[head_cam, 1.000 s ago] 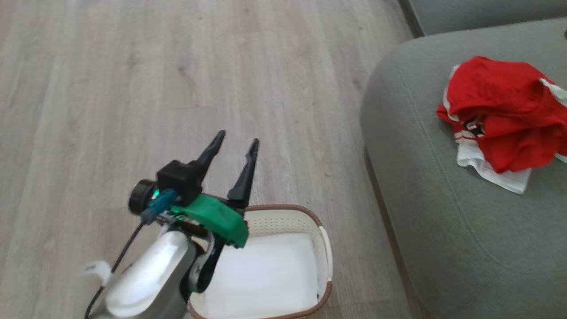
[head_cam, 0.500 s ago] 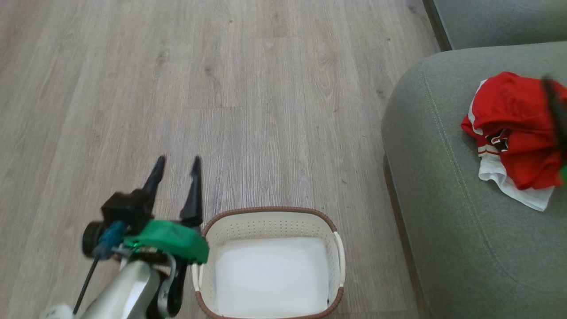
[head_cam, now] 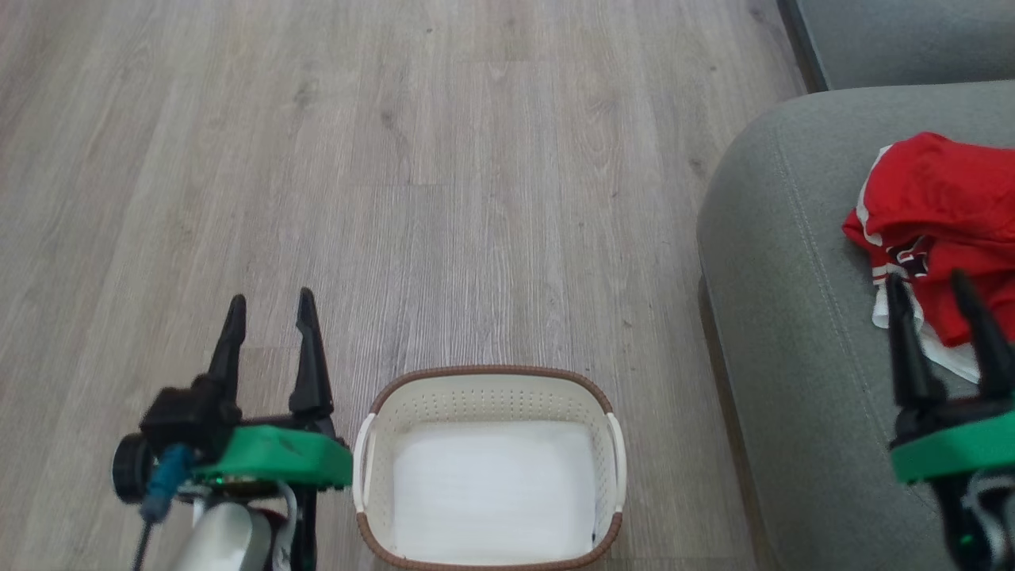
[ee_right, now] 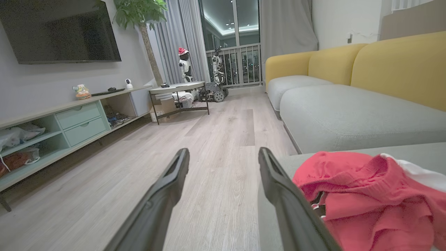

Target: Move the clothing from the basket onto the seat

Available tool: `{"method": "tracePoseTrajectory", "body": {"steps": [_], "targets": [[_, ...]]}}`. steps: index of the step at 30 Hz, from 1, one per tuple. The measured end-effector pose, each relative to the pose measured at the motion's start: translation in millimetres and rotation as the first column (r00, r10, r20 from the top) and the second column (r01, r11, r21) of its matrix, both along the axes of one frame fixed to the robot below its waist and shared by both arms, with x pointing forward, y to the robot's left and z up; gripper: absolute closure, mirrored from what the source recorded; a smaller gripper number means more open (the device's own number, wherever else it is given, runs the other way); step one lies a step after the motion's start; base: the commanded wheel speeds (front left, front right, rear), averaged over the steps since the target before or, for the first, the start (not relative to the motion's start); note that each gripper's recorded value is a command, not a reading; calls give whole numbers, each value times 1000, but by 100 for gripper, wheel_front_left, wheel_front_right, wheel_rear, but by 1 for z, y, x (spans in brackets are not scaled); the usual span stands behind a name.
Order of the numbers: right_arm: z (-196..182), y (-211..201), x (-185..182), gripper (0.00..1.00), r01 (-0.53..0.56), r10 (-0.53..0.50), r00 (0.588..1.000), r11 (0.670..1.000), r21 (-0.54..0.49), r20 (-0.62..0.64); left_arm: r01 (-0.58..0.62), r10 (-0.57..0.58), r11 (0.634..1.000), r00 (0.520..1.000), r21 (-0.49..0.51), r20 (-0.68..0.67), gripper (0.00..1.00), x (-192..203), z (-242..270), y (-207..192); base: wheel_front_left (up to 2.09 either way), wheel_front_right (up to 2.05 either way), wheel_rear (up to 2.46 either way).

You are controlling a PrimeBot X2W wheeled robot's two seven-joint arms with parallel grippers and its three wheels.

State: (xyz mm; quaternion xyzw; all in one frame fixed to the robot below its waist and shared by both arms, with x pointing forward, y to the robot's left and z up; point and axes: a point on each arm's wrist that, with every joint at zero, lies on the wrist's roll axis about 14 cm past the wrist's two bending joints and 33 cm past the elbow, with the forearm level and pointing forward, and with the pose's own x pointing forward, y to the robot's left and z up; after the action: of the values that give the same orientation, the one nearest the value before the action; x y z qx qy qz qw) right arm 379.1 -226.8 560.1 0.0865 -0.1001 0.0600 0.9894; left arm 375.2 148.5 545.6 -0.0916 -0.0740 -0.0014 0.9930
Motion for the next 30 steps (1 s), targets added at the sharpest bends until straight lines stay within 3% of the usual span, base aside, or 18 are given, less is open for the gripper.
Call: {"method": "tracePoseTrajectory", "body": {"steps": [11, 30], "targets": [[-21, 30, -9, 0, -44, 44, 998, 999, 18, -46, 25, -24, 999, 999, 37, -40, 0, -7, -22, -5, 0, 0, 0], [-27, 35, -11, 0, -58, 59, 996, 998, 9, -67, 65, -60, 997, 995, 49, -83, 0, -8, -40, -7, 0, 0, 0]]}}
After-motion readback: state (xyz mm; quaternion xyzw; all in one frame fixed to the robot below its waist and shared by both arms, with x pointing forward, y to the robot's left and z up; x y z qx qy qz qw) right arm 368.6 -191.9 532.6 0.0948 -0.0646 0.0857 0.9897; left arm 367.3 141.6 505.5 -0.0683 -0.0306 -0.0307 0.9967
